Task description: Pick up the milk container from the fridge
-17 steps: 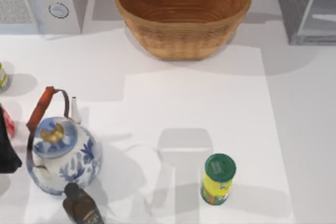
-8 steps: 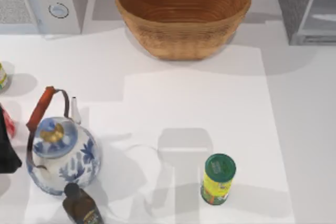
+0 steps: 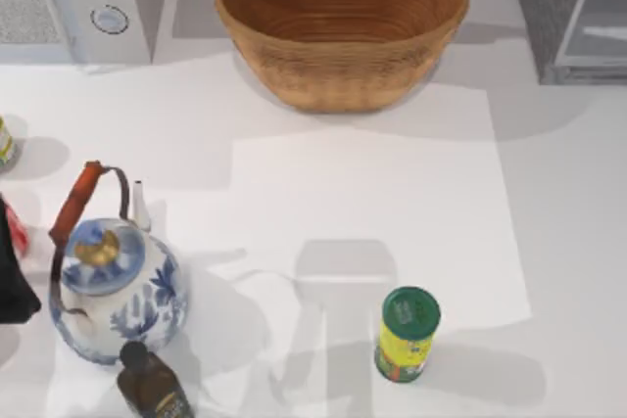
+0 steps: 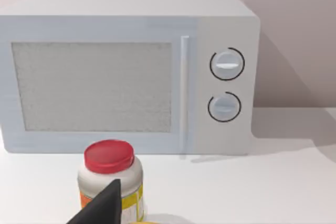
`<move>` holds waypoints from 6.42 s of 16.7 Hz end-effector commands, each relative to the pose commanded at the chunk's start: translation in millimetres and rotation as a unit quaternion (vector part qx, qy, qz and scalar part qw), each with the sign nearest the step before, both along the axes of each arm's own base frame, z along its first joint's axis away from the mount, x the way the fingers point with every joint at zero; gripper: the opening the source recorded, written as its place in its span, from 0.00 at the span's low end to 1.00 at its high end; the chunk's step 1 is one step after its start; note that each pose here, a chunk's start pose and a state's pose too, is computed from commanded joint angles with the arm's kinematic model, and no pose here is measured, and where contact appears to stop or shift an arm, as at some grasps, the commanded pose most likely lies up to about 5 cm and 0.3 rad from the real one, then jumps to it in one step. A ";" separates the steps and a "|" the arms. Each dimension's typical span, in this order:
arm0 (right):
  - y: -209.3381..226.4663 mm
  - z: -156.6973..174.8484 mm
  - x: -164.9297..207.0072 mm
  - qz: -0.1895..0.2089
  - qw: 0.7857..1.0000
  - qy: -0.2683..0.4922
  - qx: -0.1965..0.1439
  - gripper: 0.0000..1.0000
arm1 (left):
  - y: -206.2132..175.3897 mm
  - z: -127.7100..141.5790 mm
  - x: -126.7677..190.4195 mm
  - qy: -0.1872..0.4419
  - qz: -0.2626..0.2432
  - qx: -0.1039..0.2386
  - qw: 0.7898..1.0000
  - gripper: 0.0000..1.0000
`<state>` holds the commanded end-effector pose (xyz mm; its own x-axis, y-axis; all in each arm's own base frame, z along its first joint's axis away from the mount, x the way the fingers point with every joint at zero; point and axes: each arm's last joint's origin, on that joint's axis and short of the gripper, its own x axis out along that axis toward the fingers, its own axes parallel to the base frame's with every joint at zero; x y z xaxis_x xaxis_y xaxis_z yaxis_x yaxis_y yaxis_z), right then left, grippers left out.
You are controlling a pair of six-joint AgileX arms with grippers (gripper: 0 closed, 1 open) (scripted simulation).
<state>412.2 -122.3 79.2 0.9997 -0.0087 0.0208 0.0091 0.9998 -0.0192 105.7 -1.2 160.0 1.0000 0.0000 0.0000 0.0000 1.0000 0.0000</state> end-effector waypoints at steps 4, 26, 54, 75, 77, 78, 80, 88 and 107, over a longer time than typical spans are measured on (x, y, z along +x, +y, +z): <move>5.2 -7.7 13.3 -0.001 1.000 0.010 0.004 1.00 | 0.0 0.0 0.0 0.000 0.000 0.000 1.000 1.00; 4.6 -7.7 73.3 -0.001 1.000 0.010 0.004 0.62 | 0.0 0.0 0.0 0.000 0.000 0.000 1.000 1.00; 2.9 41.7 73.0 -0.002 1.000 0.010 0.005 0.00 | 0.0 0.0 0.0 0.000 0.000 0.000 1.000 1.00; 6.7 41.3 -26.3 0.001 1.000 0.013 0.006 0.00 | 0.0 0.0 0.0 0.000 0.000 0.000 1.000 1.00; 10.7 48.9 -30.0 0.002 1.000 0.015 0.006 0.00 | 0.0 0.0 0.0 0.000 0.000 0.000 1.000 1.00; 13.7 54.9 -33.1 0.002 1.000 0.016 0.005 0.00 | 0.0 0.0 0.0 0.000 0.000 0.000 1.000 1.00; 21.6 70.8 -42.2 0.003 1.000 0.018 0.004 0.00 | 0.0 0.0 0.0 0.000 0.000 0.000 1.000 1.00; 69.1 144.3 -124.6 0.005 1.000 0.020 0.000 0.00 | 0.0 0.0 0.0 0.000 0.000 0.000 1.000 1.00; 121.0 81.5 -306.3 0.004 1.000 0.010 0.010 0.00 | 0.0 0.0 0.0 0.000 0.000 0.000 1.000 1.00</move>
